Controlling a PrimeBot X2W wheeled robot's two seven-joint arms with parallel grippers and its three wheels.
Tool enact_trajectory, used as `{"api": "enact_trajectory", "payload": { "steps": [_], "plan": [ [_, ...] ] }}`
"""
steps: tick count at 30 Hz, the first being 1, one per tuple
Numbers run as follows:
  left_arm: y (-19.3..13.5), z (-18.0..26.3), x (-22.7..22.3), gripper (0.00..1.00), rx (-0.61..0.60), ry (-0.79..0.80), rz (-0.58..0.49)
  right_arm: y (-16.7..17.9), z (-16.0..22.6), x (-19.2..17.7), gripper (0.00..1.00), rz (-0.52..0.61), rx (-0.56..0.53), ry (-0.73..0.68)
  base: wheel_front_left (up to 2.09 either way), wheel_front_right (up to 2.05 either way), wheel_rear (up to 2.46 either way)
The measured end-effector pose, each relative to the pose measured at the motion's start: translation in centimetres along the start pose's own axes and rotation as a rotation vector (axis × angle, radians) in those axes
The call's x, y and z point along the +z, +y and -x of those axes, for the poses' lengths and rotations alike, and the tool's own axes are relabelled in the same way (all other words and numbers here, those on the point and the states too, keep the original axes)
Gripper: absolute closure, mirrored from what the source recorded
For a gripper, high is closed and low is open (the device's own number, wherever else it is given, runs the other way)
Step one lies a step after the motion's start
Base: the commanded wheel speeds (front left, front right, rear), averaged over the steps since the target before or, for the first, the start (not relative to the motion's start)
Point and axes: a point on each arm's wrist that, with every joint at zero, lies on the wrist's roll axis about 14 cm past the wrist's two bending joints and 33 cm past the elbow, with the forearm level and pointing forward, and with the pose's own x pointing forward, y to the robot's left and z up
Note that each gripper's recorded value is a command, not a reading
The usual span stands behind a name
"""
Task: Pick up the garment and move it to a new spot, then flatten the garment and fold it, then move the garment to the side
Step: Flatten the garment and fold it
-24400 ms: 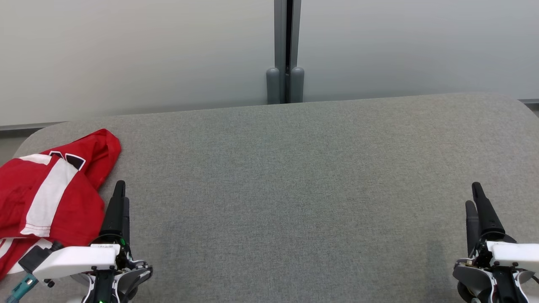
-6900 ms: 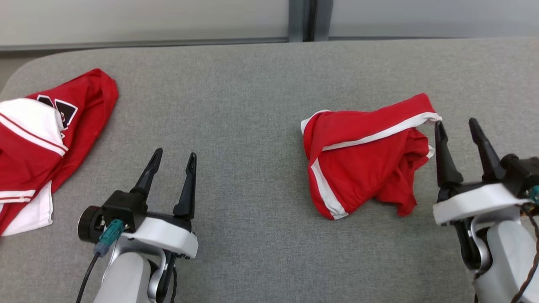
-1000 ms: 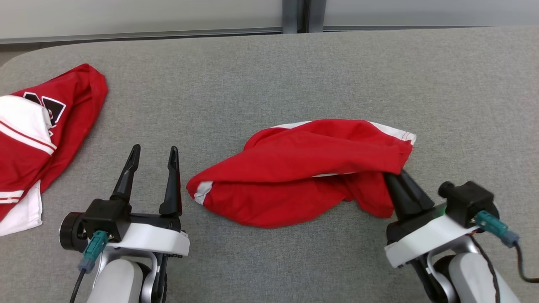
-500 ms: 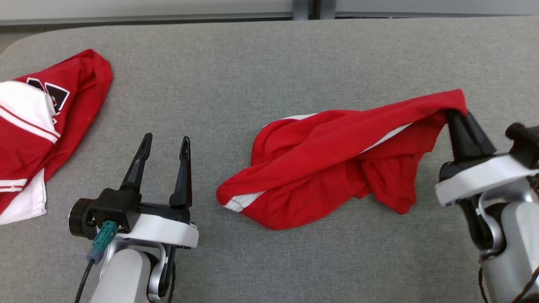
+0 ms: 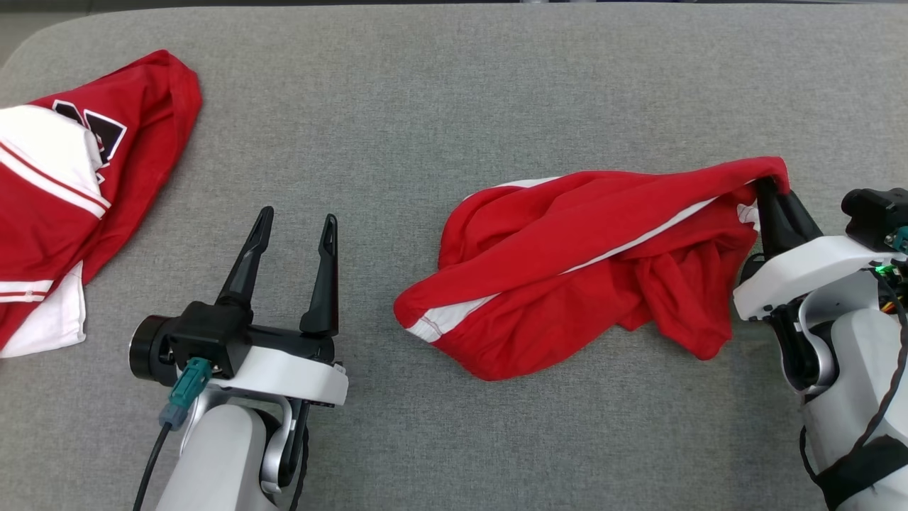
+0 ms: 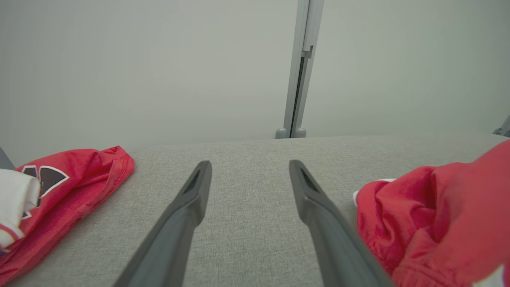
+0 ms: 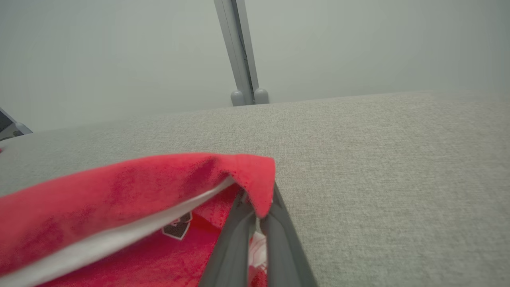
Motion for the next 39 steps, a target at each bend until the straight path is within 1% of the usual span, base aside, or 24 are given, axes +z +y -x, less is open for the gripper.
{"api": "enact_trajectory", "payload": {
  "steps": [1,7,11,15,20,23,30,39],
  "plan": [
    [-0.1,0.0,0.0,0.0,-0.002,0.0,0.0,0.0,-0.1,0.2,0.0,-0.003,0.001,-0.013,0.0,0.0,0.0],
    [-0.6,-0.3,0.0,0.0,-0.017,-0.002,0.002,-0.6,0.2,1.6,0.0,0.001,-0.008,-0.08,0.0,0.0,0.0],
    [-1.2,-0.4,0.3,0.0,-0.036,-0.012,0.0,-1.2,1.0,4.3,0.0,0.027,-0.012,-0.185,0.0,0.0,0.0],
    [-1.6,-0.6,0.6,0.0,-0.047,-0.019,-0.002,-1.4,1.7,6.3,0.0,0.049,-0.011,-0.254,0.0,0.0,0.0],
    [-1.8,-0.4,0.9,0.0,-0.055,-0.027,-0.003,-0.9,3.1,7.3,0.0,0.084,-0.003,-0.299,0.0,0.0,0.0],
    [-1.8,-0.1,1.1,0.0,-0.055,-0.03,-0.005,-0.7,4.4,6.9,0.0,0.094,-0.005,-0.302,0.0,0.0,0.0],
    [-1.2,1.5,1.4,0.0,-0.036,-0.028,-0.01,1.0,8.4,4.3,0.0,0.074,-0.004,-0.255,0.0,0.0,0.0],
    [-0.8,3.7,1.2,0.0,-0.025,-0.012,-0.022,2.0,12.3,3.9,0.0,0.048,-0.028,-0.245,0.0,0.0,0.0]
  ]
}}
